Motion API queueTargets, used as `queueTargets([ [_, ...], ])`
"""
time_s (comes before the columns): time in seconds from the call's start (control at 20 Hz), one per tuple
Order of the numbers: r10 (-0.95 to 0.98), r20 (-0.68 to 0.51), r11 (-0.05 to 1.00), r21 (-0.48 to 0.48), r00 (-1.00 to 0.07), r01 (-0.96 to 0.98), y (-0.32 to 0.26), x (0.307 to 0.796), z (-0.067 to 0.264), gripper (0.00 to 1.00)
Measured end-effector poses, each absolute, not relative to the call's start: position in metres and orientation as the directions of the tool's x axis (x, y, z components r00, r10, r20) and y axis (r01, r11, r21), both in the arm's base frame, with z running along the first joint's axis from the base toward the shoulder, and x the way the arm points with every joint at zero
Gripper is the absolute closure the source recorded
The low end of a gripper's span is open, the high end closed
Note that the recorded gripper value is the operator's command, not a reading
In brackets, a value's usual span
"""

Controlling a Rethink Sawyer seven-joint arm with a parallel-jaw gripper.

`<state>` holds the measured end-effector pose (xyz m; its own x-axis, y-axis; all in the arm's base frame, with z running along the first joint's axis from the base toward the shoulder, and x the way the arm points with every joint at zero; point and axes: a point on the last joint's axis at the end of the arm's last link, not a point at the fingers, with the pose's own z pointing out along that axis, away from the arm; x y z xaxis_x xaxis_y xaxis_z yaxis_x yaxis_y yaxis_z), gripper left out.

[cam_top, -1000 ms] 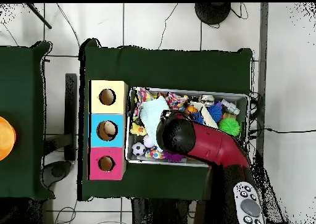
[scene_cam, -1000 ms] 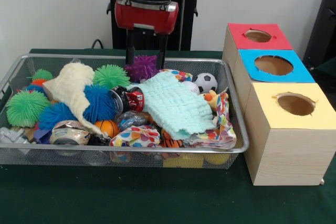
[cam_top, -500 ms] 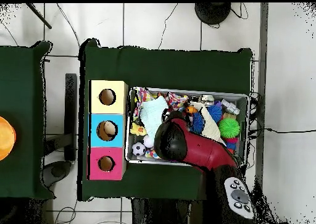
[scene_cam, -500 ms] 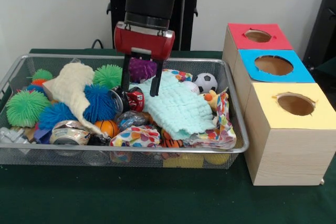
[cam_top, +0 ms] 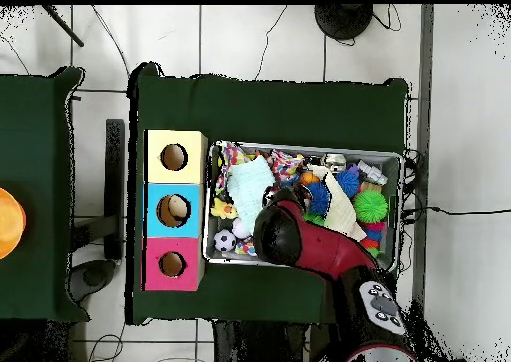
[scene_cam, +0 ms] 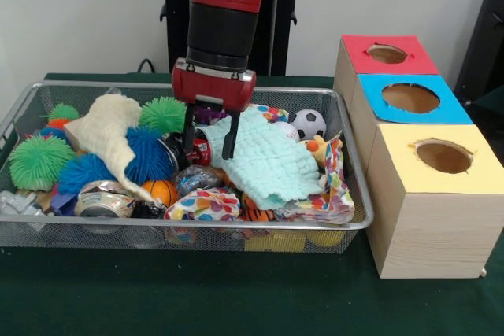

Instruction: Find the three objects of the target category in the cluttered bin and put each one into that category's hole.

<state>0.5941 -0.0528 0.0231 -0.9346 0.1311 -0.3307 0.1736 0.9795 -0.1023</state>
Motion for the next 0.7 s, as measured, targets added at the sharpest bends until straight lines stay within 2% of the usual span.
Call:
queueTargets([
  [0.7, 0.148, -0.299, 0.978, -0.096, -0.943, 0.184, -0.057, 0.584, 0.006, 0.00],
])
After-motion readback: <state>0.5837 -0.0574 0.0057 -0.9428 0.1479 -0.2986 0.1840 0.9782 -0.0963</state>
